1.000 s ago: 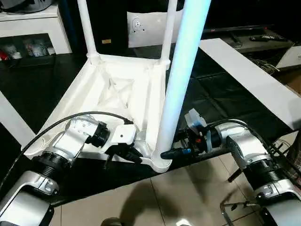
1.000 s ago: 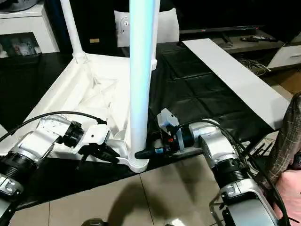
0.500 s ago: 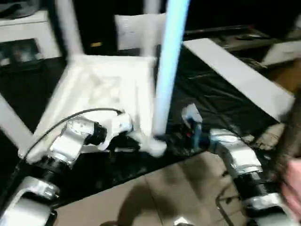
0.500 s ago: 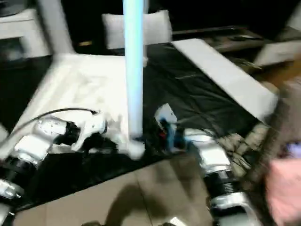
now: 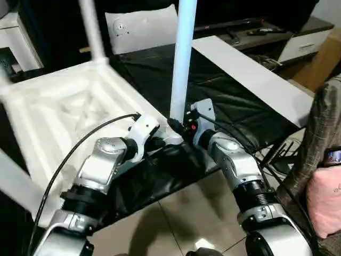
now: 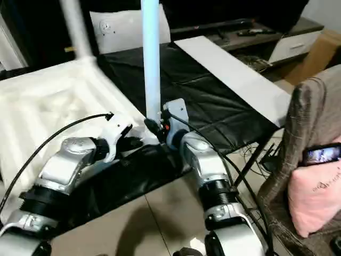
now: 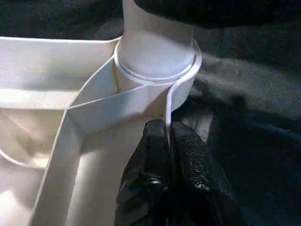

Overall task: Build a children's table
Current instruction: Rotate leg to tighten

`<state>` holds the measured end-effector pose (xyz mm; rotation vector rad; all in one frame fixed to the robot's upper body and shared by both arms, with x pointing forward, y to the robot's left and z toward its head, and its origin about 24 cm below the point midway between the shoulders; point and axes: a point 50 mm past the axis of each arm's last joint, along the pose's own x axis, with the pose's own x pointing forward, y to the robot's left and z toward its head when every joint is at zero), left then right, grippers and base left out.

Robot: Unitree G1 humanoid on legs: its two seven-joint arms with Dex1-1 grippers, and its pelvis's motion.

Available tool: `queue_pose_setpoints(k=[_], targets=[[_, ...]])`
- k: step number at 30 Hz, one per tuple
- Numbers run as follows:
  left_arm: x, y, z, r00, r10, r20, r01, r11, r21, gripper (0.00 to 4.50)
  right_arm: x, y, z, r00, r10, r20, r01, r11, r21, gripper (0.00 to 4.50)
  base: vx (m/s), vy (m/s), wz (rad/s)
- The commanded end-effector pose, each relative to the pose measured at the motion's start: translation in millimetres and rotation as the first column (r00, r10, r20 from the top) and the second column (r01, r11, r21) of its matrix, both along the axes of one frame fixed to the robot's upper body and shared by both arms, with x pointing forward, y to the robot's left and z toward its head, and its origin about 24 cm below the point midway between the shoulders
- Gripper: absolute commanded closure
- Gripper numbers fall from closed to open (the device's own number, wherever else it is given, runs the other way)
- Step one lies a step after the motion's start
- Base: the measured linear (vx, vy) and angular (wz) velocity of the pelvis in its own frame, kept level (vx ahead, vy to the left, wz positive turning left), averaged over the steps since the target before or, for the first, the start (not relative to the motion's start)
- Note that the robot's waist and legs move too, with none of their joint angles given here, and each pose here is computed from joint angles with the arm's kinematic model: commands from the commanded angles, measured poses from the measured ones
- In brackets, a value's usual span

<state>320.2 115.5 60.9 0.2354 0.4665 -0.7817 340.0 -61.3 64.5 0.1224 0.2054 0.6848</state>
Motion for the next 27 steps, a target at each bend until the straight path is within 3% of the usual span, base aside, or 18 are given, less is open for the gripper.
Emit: queue_pose_setpoints(k=[1, 7, 11, 15, 19, 24, 27], targets=[[0.6, -19, 16.6, 0.993, -0.085, 0.084, 0.089, 0.995, -0.035, 4.50, -18.5, 35.7, -4.9, 0.983, 0.182, -0.018, -0.180, 0.980, 0.085, 1.83, 0.000, 0.000, 0.00], [-4.2, -14, 13.6, 0.983, -0.166, 0.074, 0.166, 0.986, -0.004, 4.50, -20.7, 17.6, -3.5, 0.984, 0.170, 0.048, -0.174, 0.982, 0.079, 1.21, 0.000, 0.000, 0.00], [-7.9, -4, 11.6, 0.951, -0.300, 0.074, 0.298, 0.954, 0.037, 4.50, -29.2, -17.2, -1.2, 0.981, 0.161, 0.112, -0.169, 0.983, 0.072, 0.87, 0.000, 0.000, 0.00], [-10.6, 4, 9.7, 0.901, -0.426, 0.078, 0.419, 0.903, 0.096, 4.50, -40.6, -39.5, -0.2, 0.974, 0.185, 0.133, -0.194, 0.979, 0.061, 0.49, 0.000, 0.000, 0.00], [-7.1, 19, 6.9, 0.839, -0.538, 0.078, 0.510, 0.829, 0.228, 4.50, -56.9, -64.2, -4.1, 0.968, 0.224, 0.114, -0.228, 0.973, 0.022, 0.12, 0.000, 0.000, 0.00], [3.0, 30, 14.7, 0.805, -0.584, 0.105, 0.543, 0.796, 0.265, 4.50, -78.5, -91.5, -15.3, 0.968, 0.247, 0.054, -0.245, 0.969, -0.040, 0.06, 0.000, 0.000, 0.00], [9.3, 35, 16.6, 0.795, -0.591, 0.138, 0.538, 0.792, 0.290, 4.50, -83.9, -99.8, -18.1, 0.978, 0.207, 0.037, -0.205, 0.977, -0.053, 0.06, 0.000, 0.000, 0.00]])
